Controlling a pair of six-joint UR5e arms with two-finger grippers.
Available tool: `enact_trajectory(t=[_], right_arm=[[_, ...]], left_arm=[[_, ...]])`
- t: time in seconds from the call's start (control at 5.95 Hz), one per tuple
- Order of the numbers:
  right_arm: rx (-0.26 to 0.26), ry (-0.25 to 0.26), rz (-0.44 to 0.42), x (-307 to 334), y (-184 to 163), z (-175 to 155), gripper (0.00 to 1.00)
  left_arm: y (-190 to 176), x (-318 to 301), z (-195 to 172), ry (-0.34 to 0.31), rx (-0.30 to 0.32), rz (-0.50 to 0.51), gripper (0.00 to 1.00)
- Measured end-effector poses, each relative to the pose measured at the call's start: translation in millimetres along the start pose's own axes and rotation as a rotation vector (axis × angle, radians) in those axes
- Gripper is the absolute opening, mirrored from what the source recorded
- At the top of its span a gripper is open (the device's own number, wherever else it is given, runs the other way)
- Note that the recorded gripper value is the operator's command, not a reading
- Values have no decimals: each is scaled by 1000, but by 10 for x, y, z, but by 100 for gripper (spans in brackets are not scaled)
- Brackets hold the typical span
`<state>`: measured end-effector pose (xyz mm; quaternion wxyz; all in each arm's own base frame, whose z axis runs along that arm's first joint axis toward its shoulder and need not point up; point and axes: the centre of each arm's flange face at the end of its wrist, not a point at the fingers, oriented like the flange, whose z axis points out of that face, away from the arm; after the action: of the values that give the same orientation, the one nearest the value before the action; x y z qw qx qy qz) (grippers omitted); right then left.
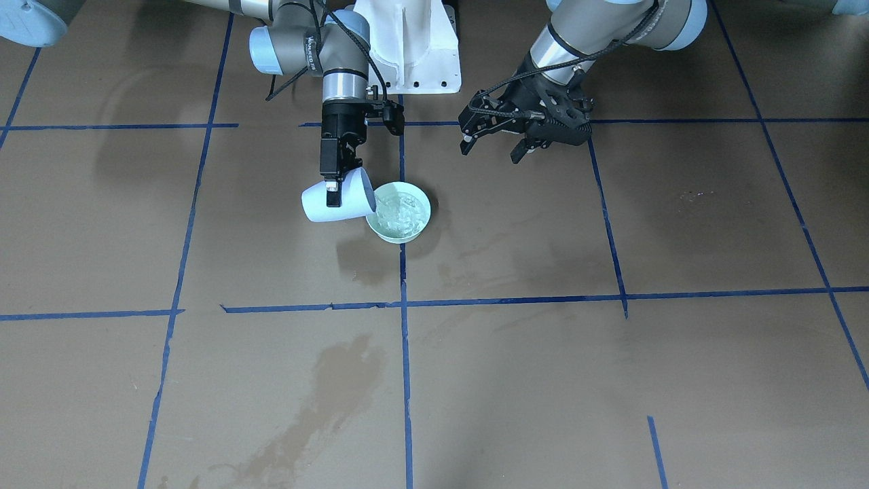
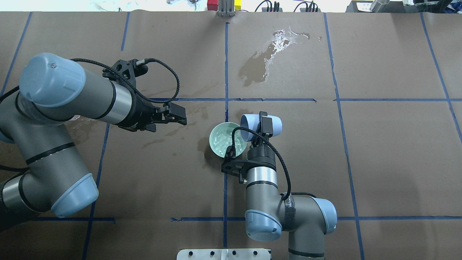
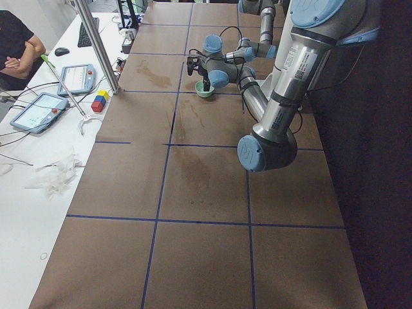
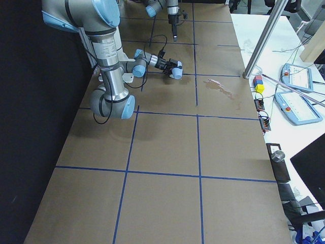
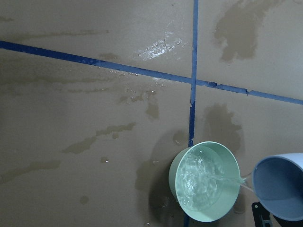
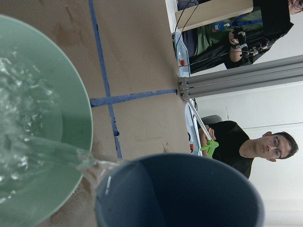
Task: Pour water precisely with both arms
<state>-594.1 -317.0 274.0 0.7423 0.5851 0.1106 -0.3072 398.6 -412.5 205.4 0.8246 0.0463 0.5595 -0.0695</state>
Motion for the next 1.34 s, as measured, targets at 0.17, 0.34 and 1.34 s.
enact_trajectory(t=[0.17, 0.34, 1.34], right_arm=[[11, -3, 67, 27, -13, -20, 9], [32, -10, 169, 48, -15, -46, 10], [58, -52, 990, 210, 162, -64, 4]], left_arm=[[14, 14, -40, 7, 0, 3, 100], [21, 6, -51, 8, -1, 3, 100], [44, 1, -123, 16, 38, -32, 100]])
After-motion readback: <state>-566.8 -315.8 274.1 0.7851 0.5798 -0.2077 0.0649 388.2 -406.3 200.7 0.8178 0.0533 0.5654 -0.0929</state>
